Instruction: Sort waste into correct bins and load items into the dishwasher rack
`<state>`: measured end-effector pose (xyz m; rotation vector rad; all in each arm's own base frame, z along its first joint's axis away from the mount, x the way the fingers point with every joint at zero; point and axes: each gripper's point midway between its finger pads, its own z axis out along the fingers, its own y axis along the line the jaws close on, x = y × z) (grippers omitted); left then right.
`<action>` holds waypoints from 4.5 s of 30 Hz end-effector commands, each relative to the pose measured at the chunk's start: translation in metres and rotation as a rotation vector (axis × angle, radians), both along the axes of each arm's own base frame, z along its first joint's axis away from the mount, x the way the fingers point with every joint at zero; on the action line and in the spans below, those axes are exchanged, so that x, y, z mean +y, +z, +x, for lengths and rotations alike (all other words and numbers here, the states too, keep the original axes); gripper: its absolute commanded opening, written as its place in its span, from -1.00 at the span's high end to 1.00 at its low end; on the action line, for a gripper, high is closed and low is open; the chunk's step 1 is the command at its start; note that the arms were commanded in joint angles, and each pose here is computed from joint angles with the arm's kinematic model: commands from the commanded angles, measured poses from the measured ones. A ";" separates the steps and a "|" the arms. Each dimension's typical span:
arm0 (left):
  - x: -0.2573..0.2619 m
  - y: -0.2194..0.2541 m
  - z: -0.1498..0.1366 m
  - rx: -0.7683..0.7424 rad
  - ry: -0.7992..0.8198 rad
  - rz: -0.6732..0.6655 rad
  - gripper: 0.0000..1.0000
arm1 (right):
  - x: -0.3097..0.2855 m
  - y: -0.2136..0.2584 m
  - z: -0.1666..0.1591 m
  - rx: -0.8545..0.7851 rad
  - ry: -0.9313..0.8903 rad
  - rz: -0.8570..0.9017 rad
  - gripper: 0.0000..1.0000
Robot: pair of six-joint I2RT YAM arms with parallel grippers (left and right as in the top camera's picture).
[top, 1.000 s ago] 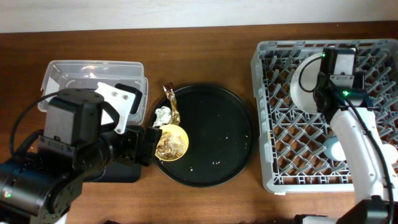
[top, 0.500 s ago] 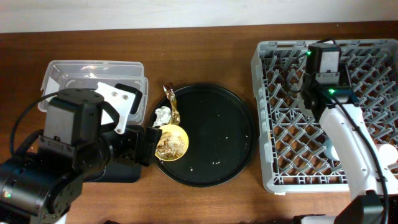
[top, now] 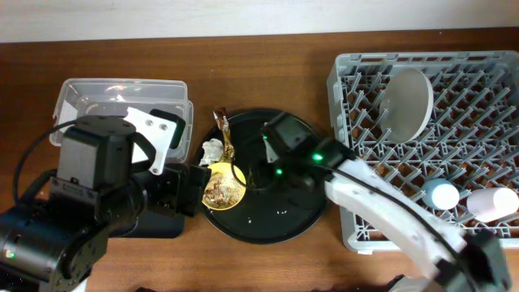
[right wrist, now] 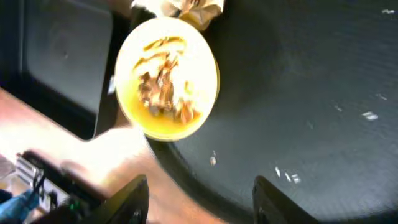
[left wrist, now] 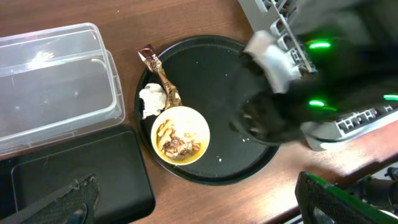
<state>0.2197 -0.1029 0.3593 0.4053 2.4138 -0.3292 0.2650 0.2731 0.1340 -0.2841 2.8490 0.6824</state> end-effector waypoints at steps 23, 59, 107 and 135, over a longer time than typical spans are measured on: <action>-0.039 -0.015 0.011 0.126 -0.130 -0.110 -0.99 | -0.147 0.172 -0.063 -0.511 -0.167 0.083 -0.51; -0.039 -0.015 0.011 0.126 -0.130 -0.109 -0.99 | -0.247 0.027 -0.021 -1.315 -0.299 -0.178 -0.97; 0.066 -0.180 0.045 -0.006 -0.057 -1.133 0.99 | -0.247 0.027 -0.021 -1.315 -0.299 -0.178 -0.97; -0.024 -0.114 0.054 0.029 -0.500 -0.873 0.99 | -0.247 0.027 -0.021 -1.315 -0.299 -0.178 -0.97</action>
